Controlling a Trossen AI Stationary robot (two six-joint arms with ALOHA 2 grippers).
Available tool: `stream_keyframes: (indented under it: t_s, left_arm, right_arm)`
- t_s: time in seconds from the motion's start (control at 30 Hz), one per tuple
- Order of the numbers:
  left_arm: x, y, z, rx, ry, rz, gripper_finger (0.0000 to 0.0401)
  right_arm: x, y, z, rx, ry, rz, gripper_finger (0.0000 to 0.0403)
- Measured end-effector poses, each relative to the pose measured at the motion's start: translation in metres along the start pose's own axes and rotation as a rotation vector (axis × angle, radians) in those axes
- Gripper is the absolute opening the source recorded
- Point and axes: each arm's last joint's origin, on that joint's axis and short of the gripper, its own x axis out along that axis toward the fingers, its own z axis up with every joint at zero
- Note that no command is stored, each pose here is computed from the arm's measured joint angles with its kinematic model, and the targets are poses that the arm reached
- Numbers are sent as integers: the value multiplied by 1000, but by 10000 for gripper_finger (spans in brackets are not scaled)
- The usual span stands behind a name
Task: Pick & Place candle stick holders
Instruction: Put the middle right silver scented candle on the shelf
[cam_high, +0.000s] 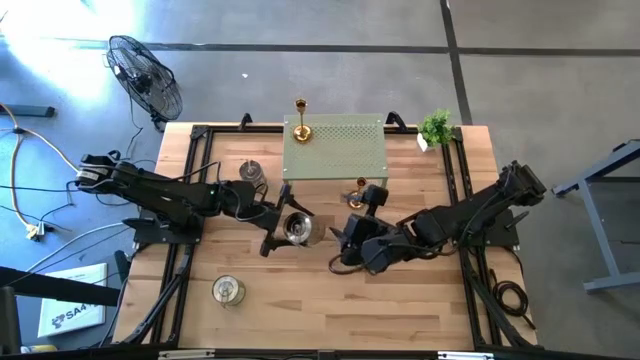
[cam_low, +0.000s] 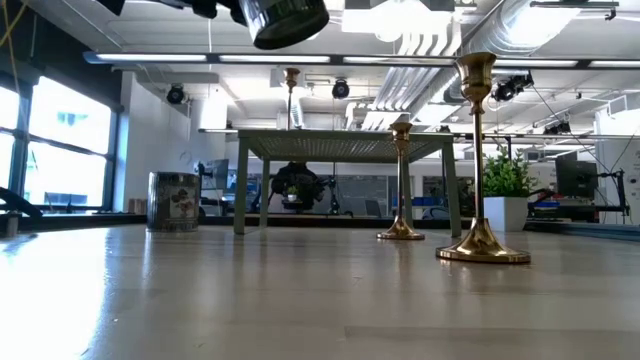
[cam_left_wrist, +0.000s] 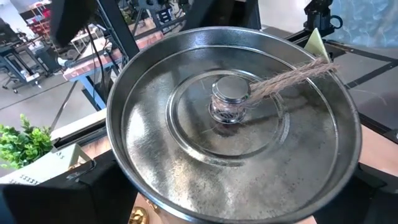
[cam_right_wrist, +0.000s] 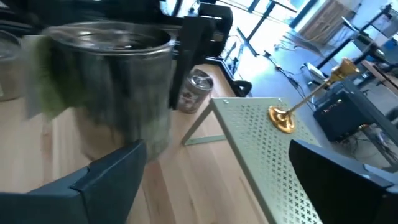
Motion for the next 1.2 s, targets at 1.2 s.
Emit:
stream_keyframes:
  t_s: [1.2]
  left_arm:
    - [9, 7, 19, 56, -92, 6, 355]
  right_arm:
    - [33, 18, 8, 35, -47, 252, 400]
